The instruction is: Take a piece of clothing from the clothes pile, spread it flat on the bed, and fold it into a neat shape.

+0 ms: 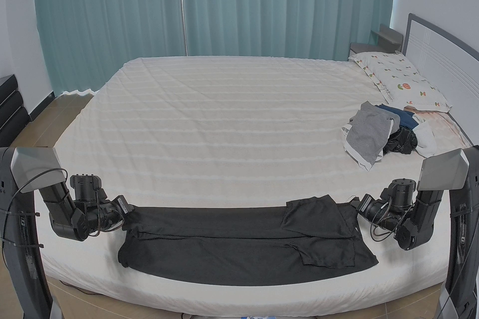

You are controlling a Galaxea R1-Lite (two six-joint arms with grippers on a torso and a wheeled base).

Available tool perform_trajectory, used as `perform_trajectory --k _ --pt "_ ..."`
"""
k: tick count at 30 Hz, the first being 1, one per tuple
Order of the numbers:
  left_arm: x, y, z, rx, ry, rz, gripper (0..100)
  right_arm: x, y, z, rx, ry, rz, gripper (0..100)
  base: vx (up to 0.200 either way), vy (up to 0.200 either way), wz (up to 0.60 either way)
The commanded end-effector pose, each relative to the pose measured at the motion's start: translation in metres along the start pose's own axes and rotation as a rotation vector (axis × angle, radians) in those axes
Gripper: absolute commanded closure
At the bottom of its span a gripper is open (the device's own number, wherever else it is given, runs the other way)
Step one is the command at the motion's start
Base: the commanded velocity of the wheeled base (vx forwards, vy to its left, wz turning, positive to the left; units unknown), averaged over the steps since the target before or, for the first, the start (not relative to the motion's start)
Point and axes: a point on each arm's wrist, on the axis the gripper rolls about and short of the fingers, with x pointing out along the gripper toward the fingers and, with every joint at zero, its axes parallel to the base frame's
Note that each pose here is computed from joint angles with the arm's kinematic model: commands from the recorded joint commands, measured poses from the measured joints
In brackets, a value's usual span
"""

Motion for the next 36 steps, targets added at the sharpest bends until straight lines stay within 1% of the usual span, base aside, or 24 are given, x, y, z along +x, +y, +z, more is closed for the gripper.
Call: perform_trajectory --k 1,10,22,23,25,26,33,35,36 --pt "0.004 -0.001 0.001 0.001 -0.006 -0.003 100 0.001 0.000 0.001 0.000 -0.006 0.002 100 0.000 0.000 0.00" --pt "0.012 -0.004 0.000 0.017 -0.004 -0.013 100 0.005 -0.001 0.002 -0.001 -0.010 0.001 100 0.000 0.000 0.00" --pt "0.015 -0.005 -0.004 0.025 0.007 -0.006 100 0.006 -0.006 -0.001 0.000 0.005 -0.015 100 0.000 0.000 0.00" --pt "0.015 -0.004 -0.004 0.024 0.010 -0.004 0 0.006 -0.007 -0.002 -0.001 0.009 -0.018 100 0.000 0.000 0.00" --pt "0.015 -0.004 -0.004 0.024 0.010 -0.004 0 0.006 -0.007 -0.002 -0.001 0.009 -0.018 100 0.000 0.000 0.00" --pt "0.016 -0.004 -0.005 0.027 0.009 -0.002 0 0.006 -0.007 -0.004 -0.002 0.015 -0.020 0 0.000 0.000 0.00" --pt "0.017 -0.004 -0.006 0.027 0.003 0.005 0 0.005 -0.006 -0.001 -0.003 0.007 -0.017 0 0.000 0.000 0.00" --pt "0.015 -0.005 -0.004 0.020 -0.002 0.001 0 -0.006 0.004 0.013 -0.008 -0.048 0.003 0 0.000 0.000 0.00" --pt "0.015 -0.004 -0.004 0.014 -0.001 0.002 0 -0.013 0.007 0.019 -0.007 -0.059 0.005 0 0.000 0.000 0.00"
